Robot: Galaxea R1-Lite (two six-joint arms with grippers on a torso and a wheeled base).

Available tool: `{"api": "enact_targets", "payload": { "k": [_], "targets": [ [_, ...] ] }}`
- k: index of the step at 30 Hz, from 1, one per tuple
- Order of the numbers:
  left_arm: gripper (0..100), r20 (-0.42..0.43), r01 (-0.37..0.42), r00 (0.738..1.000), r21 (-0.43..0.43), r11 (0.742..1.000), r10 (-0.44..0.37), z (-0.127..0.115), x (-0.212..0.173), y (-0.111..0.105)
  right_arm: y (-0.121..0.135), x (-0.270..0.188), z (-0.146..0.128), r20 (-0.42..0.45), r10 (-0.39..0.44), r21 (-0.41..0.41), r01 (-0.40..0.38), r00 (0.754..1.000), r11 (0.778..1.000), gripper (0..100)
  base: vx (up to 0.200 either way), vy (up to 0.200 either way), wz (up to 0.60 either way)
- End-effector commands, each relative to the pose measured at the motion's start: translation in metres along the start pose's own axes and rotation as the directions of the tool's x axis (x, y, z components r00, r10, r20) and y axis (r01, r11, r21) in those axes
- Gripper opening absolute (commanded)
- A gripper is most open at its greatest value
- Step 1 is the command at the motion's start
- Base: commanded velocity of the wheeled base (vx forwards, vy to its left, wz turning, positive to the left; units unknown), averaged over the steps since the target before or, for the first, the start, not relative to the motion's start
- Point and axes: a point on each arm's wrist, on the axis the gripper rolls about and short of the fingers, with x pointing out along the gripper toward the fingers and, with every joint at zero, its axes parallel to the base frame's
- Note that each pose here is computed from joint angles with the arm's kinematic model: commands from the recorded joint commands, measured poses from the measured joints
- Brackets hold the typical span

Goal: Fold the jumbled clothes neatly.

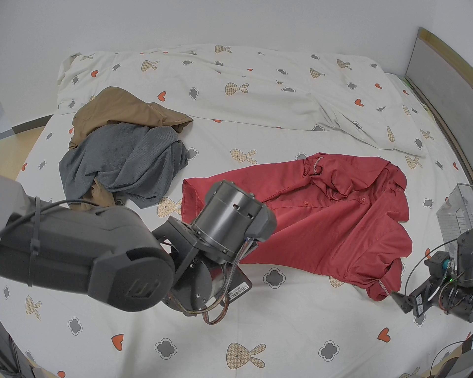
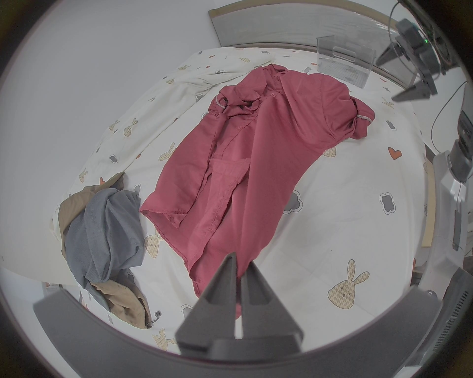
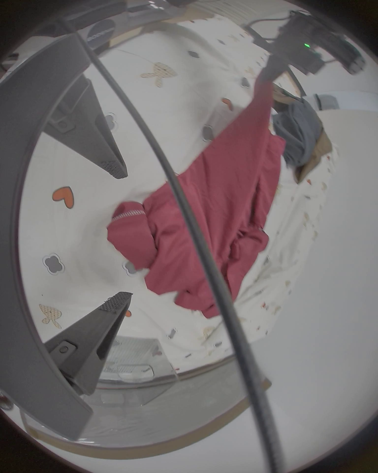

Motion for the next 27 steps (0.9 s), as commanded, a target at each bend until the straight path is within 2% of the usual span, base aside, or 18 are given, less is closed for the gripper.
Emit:
{"api": "enact_targets", "payload": {
  "k": [1,7,11,12,14,16,17,27],
  "targets": [
    [0,0.004,-0.001,1.000,-0.002,1.000,0.001,0.000,-0.002,0.001,0.022,0.030,-0.013,-0.175,0.062,-0.099,-0.080,0.983,0.992,100,0.000,0.000,0.00],
    [0,0.007,-0.002,1.000,-0.004,1.000,0.002,-0.001,-0.005,0.002,0.024,0.053,-0.019,-0.293,0.043,-0.088,-0.072,0.955,0.994,100,0.000,0.000,0.00],
    [0,0.000,0.000,1.000,0.000,1.000,0.000,-0.005,-0.006,0.002,0.017,0.063,-0.018,-0.323,0.017,-0.055,-0.037,0.946,0.998,100,0.000,0.000,0.00],
    [0,0.000,0.000,1.000,0.000,1.000,0.000,-0.005,-0.006,0.002,0.017,0.063,-0.018,-0.323,0.017,-0.055,-0.037,0.946,0.998,100,0.000,0.000,0.00],
    [0,0.003,-0.001,1.000,-0.002,1.000,0.001,-0.006,-0.007,0.002,0.007,0.072,-0.011,-0.298,-0.017,0.001,0.018,0.954,1.000,100,0.000,0.000,0.00],
    [0,0.003,-0.001,1.000,-0.002,1.000,0.001,-0.006,-0.007,0.002,0.007,0.072,-0.011,-0.298,-0.017,0.001,0.018,0.954,1.000,100,0.000,0.000,0.00],
    [0,0.017,-0.005,1.000,-0.009,1.000,0.005,-0.007,-0.006,0.001,0.000,0.079,-0.008,-0.272,-0.047,0.037,0.059,0.961,0.998,100,0.000,0.000,0.00],
    [0,0.022,-0.007,1.000,-0.009,1.000,0.007,-0.010,-0.006,0.000,0.008,0.096,-0.012,-0.318,-0.031,0.020,0.039,0.948,0.999,100,0.000,0.000,0.00]
  ]
}}
